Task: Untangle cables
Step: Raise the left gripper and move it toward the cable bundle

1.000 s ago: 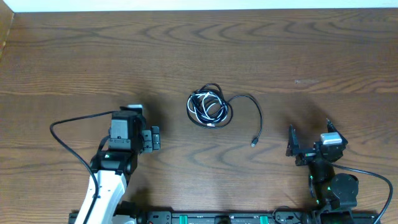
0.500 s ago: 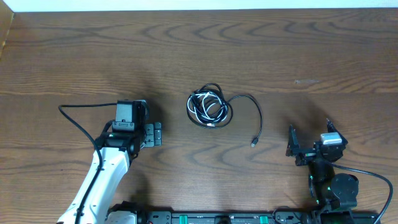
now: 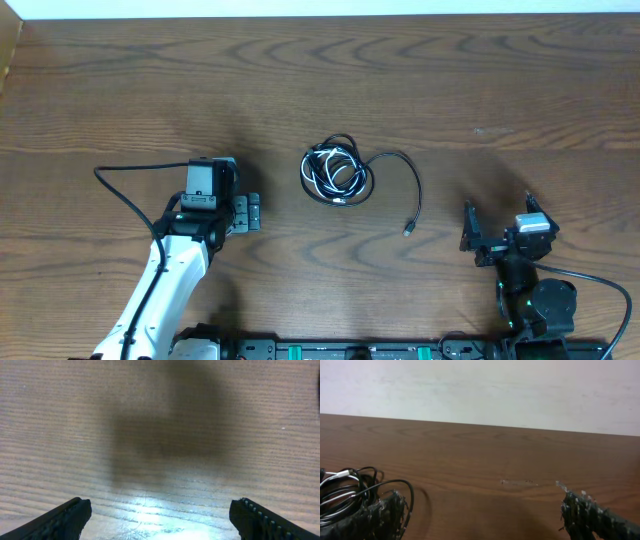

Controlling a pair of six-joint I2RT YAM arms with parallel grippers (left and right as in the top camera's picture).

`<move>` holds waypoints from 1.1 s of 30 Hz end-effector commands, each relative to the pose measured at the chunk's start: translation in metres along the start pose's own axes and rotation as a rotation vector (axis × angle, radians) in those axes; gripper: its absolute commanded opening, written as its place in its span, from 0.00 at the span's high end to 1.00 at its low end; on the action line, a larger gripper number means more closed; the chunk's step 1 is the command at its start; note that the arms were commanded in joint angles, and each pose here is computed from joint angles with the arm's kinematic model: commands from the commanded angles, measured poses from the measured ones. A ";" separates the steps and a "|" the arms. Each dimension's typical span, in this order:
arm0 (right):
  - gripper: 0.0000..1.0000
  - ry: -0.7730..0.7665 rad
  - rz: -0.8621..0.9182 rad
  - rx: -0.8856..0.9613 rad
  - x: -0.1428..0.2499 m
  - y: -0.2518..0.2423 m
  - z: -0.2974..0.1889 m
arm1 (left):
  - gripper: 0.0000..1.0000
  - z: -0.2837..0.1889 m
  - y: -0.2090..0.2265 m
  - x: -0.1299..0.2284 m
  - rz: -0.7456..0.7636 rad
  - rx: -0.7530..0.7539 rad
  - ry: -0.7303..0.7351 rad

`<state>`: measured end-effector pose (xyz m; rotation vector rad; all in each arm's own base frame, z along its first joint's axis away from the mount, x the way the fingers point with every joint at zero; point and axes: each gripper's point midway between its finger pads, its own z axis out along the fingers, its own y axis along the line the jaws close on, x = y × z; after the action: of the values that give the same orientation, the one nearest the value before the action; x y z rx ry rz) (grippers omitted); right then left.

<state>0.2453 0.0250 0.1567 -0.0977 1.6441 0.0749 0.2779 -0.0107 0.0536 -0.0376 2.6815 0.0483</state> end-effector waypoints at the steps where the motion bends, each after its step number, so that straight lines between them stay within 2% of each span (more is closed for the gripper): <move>1: 0.01 0.000 -0.012 -0.013 0.000 0.003 0.000 | 0.06 -0.003 -0.004 -0.011 -0.011 0.017 -0.025; 10: 0.01 0.000 -0.012 -0.013 0.000 0.003 0.000 | 0.06 -0.003 -0.006 -0.011 -0.012 0.027 -0.023; 15: 0.01 0.000 -0.012 -0.013 0.000 0.003 0.000 | 0.06 -0.005 -0.028 -0.009 -0.010 0.153 -0.014; 18: 0.01 0.000 -0.012 -0.013 0.000 0.003 0.000 | 0.06 -0.005 -0.028 -0.013 -0.014 0.157 -0.027; 25: 0.01 0.000 -0.012 -0.013 0.000 0.003 0.000 | 0.06 -0.015 -0.032 -0.072 -0.015 0.177 -0.273; 33: 0.01 0.000 -0.013 -0.013 0.000 0.003 0.000 | 0.06 -0.020 -0.025 -0.107 -0.021 0.128 -0.416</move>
<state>0.2452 0.0250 0.1566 -0.0980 1.6445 0.0752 0.3546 -0.0369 0.1116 0.0027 2.2940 -0.1342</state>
